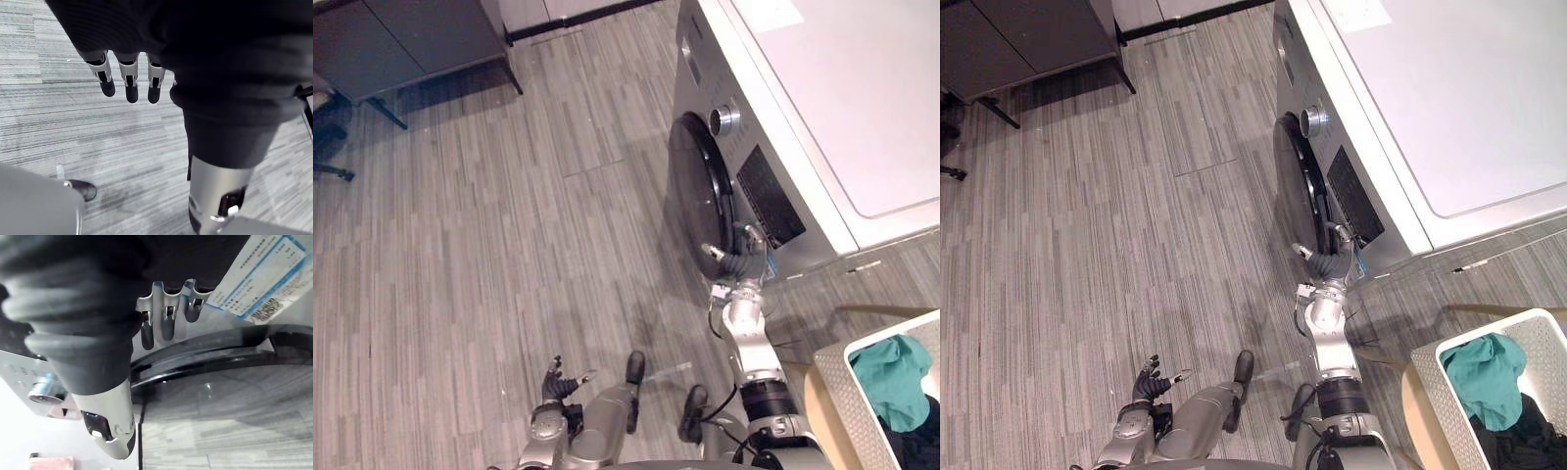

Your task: Pick up the laundry basket with both hands and put the clothes into the washing machine.

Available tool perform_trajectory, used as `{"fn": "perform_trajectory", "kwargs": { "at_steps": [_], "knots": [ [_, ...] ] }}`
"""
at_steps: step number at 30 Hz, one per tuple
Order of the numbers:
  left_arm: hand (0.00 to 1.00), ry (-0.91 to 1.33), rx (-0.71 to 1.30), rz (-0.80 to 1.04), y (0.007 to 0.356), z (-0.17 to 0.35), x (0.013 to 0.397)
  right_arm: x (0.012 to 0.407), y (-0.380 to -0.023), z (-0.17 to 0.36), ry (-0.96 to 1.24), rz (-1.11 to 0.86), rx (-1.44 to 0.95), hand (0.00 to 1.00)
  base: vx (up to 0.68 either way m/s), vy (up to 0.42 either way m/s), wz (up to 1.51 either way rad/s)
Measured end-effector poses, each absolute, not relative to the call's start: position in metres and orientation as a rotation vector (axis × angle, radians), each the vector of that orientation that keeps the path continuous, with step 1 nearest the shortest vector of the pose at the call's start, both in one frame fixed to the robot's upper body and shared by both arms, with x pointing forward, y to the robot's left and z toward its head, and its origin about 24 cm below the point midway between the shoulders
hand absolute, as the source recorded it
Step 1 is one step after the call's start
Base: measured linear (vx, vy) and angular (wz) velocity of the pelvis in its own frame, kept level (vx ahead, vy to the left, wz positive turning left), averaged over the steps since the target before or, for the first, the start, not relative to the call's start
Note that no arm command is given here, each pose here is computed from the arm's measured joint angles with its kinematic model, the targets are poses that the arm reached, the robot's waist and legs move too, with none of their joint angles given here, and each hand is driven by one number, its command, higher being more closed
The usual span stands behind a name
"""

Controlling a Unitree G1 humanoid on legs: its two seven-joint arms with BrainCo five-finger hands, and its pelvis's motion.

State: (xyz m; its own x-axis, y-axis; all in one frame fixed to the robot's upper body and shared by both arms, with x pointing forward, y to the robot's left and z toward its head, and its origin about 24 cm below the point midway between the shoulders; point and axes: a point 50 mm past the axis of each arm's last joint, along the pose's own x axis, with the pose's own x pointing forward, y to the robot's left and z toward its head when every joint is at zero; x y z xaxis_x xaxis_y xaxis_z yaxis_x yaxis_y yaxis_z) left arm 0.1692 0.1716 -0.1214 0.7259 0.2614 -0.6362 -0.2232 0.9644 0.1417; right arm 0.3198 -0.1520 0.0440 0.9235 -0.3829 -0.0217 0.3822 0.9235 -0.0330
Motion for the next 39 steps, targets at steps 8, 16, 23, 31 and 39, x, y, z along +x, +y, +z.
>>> {"fn": "perform_trajectory", "kwargs": {
  "at_steps": [8,16,23,31,39],
  "knots": [
    [0.00,0.612,-0.014,0.298,0.174,-0.106,0.192,0.370,-0.150,0.104,-0.070,-0.317,0.114,0.00,-0.01,-0.042,0.13],
    [0.00,0.491,-0.035,0.301,0.177,-0.086,0.215,0.388,-0.099,0.170,-0.240,-0.115,0.155,0.00,0.01,-0.065,0.27],
    [0.00,0.289,-0.043,0.231,0.167,-0.045,0.255,0.382,-0.045,0.280,-0.545,0.164,0.154,0.00,0.04,-0.126,0.51],
    [0.00,0.248,-0.043,0.204,0.162,-0.038,0.258,0.356,-0.071,0.321,-0.807,0.216,0.125,0.00,0.00,-0.037,0.05],
    [0.00,0.217,0.000,0.183,0.165,-0.025,0.278,0.359,-0.125,0.180,-0.450,0.150,-0.089,0.00,-0.13,-0.002,-0.83]
  ]
}}
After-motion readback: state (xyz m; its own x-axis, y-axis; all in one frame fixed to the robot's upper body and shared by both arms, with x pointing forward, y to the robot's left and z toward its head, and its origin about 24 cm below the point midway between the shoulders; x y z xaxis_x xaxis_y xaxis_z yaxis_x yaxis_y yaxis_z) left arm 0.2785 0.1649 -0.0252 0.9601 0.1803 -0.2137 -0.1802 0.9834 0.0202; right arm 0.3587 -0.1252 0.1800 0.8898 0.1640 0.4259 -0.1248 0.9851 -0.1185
